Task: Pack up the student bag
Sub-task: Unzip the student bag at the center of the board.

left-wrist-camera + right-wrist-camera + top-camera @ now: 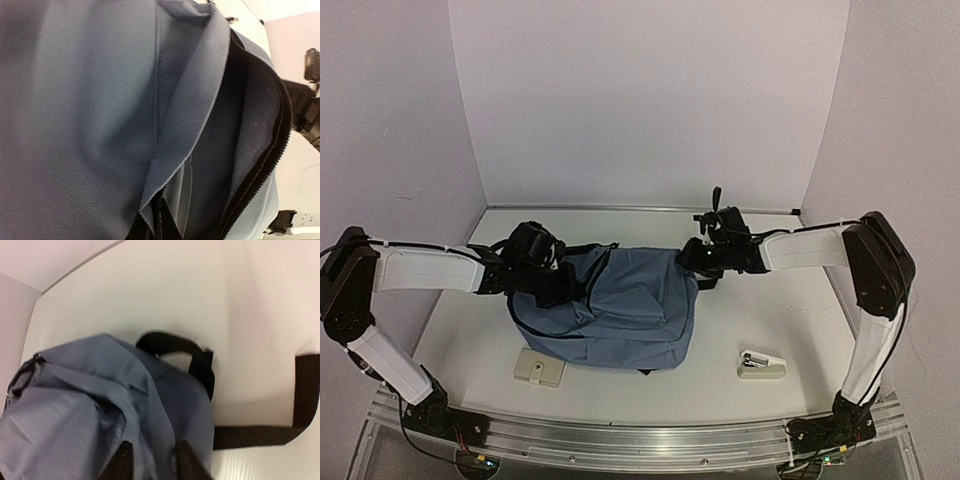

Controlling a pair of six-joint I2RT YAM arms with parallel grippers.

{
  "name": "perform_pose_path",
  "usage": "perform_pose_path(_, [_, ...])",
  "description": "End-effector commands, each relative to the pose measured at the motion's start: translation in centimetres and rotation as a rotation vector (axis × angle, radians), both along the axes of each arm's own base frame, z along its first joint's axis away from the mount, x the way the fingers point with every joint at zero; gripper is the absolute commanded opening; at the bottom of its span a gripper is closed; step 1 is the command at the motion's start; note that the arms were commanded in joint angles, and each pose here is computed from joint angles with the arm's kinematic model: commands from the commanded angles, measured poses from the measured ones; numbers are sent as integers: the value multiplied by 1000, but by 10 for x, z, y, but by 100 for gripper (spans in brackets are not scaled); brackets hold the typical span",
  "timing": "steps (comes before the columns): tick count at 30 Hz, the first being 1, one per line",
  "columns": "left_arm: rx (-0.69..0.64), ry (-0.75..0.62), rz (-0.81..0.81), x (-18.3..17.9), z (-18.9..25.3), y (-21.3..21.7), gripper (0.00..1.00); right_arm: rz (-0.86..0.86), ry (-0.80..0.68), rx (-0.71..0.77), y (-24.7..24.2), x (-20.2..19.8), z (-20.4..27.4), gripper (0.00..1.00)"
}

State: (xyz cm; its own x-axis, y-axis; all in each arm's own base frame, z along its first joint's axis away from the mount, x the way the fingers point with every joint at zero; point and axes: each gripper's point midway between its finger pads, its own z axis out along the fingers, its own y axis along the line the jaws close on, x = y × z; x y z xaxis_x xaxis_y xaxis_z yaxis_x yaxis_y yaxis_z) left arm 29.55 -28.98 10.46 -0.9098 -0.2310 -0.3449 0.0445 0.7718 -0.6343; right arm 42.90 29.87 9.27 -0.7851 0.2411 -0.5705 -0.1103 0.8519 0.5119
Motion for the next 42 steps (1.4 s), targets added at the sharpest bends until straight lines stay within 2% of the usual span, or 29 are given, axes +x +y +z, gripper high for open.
perform_pose_path(1, [-102, 1, 75, 4, 5, -9, 0, -69, -151, -38, -16, 22, 71, 62])
perform_pose_path(7, [-202, -3, 62, 12, 8, -32, 0, -88, -214, -113, 5, -13, 122, 72])
perform_pose_path(13, [-222, 0, 52, 11, 6, -40, 0, -122, -254, -238, 59, -50, 136, 73])
perform_pose_path(20, [-222, 0, 55, 7, 5, -43, 0, -115, -268, -404, 111, -67, 115, 75])
perform_pose_path(29, [-216, -2, 56, 6, 2, -47, 0, -129, -257, -587, 126, -67, 79, 77])
perform_pose_path(34, [-206, 1, 55, 6, -1, -49, 0, -132, -242, -634, 125, -65, 64, 77])
perform_pose_path(37, [-198, 5, 65, 6, -5, -47, 0, -132, -241, -633, 125, -65, 65, 66])
perform_pose_path(42, [-184, 7, 85, 6, -7, -42, 0, -138, -245, -619, 122, -66, 73, 22])
